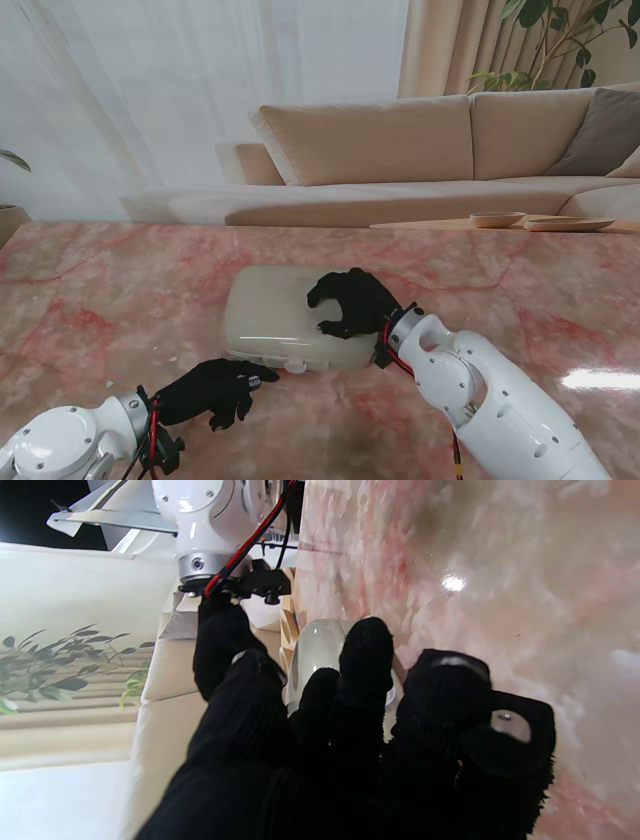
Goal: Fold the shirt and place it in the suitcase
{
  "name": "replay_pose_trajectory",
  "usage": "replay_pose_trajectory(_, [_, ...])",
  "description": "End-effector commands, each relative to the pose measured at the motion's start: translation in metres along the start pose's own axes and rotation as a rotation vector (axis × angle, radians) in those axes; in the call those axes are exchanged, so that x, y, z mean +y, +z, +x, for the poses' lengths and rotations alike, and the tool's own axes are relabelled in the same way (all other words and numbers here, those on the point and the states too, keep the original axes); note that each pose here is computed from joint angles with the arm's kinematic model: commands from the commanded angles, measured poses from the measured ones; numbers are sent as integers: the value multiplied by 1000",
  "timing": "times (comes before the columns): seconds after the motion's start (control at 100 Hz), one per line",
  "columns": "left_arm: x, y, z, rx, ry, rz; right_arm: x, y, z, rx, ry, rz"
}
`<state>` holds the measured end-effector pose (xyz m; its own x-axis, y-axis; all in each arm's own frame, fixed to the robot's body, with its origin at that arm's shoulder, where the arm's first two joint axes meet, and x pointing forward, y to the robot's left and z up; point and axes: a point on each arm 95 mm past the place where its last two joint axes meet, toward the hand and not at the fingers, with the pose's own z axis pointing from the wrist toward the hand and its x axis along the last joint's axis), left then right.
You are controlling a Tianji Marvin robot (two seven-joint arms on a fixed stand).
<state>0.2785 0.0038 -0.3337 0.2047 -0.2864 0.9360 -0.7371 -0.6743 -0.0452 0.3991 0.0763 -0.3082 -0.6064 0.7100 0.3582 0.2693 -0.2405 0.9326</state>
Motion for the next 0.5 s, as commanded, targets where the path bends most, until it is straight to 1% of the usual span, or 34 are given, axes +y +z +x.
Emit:
replay_pose_trajectory(0.0, [2,3,-9,-34,-1,-25,-20,-9,-9,-37,10,69])
replay_pose_trajectory(0.13, [3,11,-14,-64,4,-72,-21,-9,-9,-36,12,72])
replay_pose_trajectory(0.27, [4,19,-20,-91,-11,-120,-21,-10,-9,-35,11,75])
replay_pose_trajectory(0.49, [5,29,-28,-133,-52,-152,-21,-10,-9,-37,10,76])
